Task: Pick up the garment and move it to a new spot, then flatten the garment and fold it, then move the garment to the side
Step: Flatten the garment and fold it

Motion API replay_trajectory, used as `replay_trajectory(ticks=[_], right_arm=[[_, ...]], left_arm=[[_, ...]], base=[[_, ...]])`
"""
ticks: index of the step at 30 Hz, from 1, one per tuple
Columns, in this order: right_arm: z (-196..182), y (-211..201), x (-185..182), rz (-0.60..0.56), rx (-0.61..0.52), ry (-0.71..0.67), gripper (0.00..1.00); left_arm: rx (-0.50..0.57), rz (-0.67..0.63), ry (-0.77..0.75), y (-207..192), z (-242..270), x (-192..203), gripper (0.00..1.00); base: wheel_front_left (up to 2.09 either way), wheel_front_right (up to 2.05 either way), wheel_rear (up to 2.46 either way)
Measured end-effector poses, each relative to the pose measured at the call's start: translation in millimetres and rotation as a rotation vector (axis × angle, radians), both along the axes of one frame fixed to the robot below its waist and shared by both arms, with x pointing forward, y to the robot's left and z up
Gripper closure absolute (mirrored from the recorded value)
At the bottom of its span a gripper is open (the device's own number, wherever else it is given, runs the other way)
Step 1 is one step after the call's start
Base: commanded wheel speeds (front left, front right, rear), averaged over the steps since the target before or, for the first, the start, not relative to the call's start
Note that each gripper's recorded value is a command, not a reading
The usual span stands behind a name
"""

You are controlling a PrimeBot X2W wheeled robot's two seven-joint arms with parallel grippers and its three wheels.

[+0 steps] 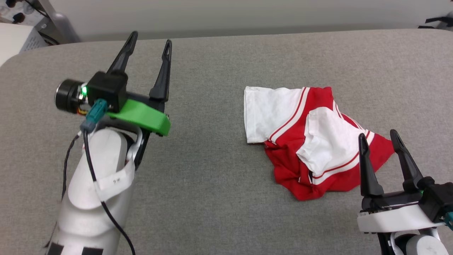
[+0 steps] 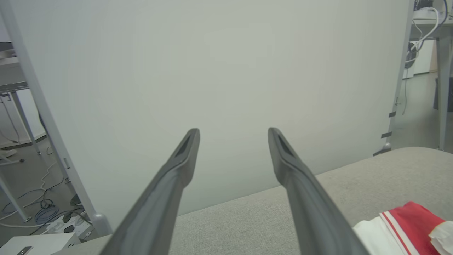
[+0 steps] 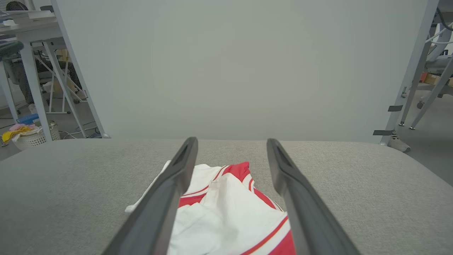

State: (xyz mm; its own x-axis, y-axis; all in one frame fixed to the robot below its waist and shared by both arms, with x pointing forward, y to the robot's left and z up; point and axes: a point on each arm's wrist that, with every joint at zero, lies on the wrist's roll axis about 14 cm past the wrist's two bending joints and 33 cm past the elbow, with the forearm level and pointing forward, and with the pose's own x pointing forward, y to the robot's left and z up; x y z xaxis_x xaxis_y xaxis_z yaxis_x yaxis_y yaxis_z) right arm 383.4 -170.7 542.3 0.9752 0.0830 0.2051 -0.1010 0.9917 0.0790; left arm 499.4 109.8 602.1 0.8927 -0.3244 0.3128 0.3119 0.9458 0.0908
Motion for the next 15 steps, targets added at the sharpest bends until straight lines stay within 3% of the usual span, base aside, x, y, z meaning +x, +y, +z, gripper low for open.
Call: replay_trajectory(ticks=[9,15], right_arm=[[-13,-16,14,-0.047,-0.014,0.034,0.0],[-21,-25,22,-0.075,-0.012,0.055,0.0]], left_arm=[[0.171,-0.265,0.203,-86,-13,66,0.0],[0.384,-0.36,0.579,-115,-80,81,0.0]], base=[[0.0,0.0,0.0],[0.0,0.0,0.0]])
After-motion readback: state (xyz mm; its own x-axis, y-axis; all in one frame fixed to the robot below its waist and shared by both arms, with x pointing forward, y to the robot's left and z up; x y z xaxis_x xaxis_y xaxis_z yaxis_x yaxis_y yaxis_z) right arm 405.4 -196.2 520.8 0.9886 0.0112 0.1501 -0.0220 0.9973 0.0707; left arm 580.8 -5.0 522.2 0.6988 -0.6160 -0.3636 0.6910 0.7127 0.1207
